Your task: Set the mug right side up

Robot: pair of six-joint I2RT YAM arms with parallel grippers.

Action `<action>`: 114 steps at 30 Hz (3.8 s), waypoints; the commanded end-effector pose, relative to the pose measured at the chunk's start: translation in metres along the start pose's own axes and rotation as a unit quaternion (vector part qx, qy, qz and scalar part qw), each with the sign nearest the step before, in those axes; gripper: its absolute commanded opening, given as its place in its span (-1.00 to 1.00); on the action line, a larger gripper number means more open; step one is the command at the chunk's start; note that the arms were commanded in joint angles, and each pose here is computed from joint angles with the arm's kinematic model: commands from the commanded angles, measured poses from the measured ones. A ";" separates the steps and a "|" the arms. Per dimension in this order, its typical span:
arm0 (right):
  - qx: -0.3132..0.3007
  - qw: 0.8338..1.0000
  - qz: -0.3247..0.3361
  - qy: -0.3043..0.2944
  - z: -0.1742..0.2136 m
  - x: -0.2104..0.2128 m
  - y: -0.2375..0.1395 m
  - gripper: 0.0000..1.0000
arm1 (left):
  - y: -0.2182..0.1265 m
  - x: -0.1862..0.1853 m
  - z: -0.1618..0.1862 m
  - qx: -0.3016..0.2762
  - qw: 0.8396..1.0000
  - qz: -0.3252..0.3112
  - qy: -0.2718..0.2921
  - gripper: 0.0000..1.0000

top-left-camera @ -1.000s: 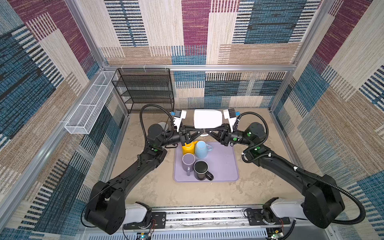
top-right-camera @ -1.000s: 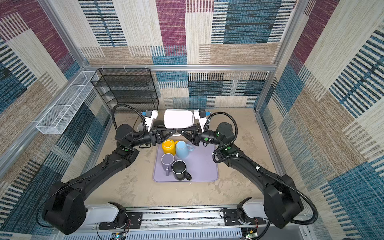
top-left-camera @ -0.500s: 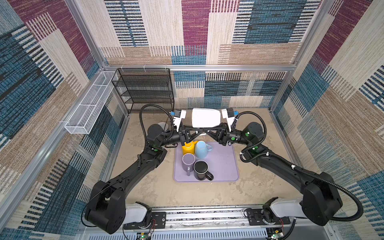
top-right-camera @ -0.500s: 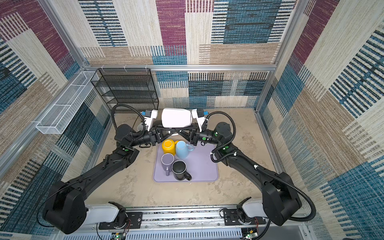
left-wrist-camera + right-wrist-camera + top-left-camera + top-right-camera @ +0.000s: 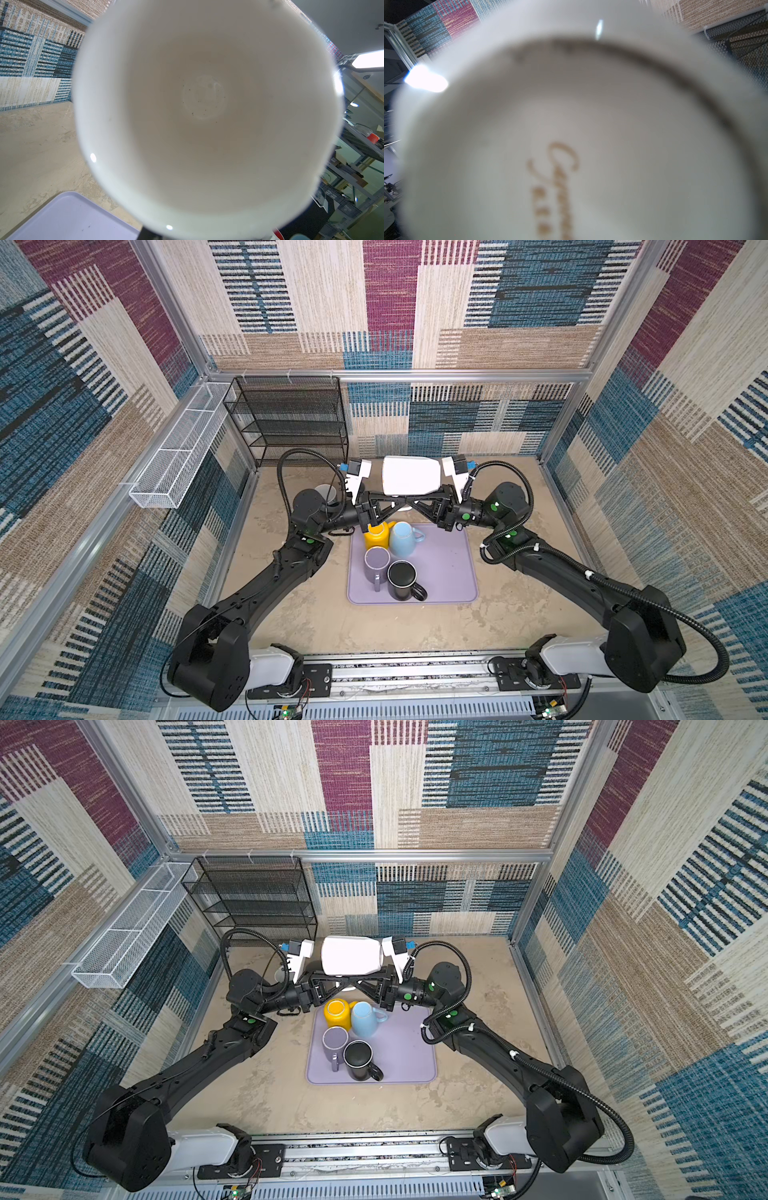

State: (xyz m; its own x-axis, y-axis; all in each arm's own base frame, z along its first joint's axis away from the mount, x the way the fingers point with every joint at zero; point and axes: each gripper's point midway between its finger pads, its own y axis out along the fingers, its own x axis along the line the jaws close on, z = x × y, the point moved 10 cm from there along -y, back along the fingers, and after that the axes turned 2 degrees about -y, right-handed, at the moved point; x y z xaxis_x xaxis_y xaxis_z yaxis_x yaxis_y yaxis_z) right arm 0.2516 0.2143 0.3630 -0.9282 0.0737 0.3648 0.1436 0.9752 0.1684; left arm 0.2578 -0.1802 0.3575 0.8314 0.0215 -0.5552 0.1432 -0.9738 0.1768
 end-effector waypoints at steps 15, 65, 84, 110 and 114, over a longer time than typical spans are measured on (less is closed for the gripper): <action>0.004 1.000 0.011 -0.020 -0.003 0.008 -0.004 -0.39 | -0.005 -0.013 -0.006 -0.025 0.999 -0.021 0.039 -1.00; 0.024 0.998 -0.060 0.010 0.024 0.002 0.013 -1.00 | -0.002 -0.018 -0.010 -0.059 0.997 0.015 0.040 -0.67; 0.040 0.998 -0.045 0.015 0.026 0.001 0.016 -0.49 | -0.005 -0.023 -0.009 -0.055 0.997 -0.005 0.048 -1.00; 0.028 0.998 0.063 -0.003 0.029 0.015 -0.030 0.18 | -0.005 -0.015 -0.009 -0.042 0.996 -0.064 0.045 -1.00; 0.021 0.996 0.085 -0.003 0.029 0.015 -0.039 0.20 | -0.004 -0.007 -0.009 -0.032 0.994 -0.098 0.029 -1.00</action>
State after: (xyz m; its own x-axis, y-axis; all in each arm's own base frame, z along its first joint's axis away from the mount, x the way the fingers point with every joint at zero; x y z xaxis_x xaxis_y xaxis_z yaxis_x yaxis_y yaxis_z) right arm 0.2221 0.1874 0.3356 -0.9015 0.2054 0.3809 0.2494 0.9659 0.0694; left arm 0.2532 -0.1758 0.3606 0.7886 0.1775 -0.5888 0.2991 -0.9473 0.1150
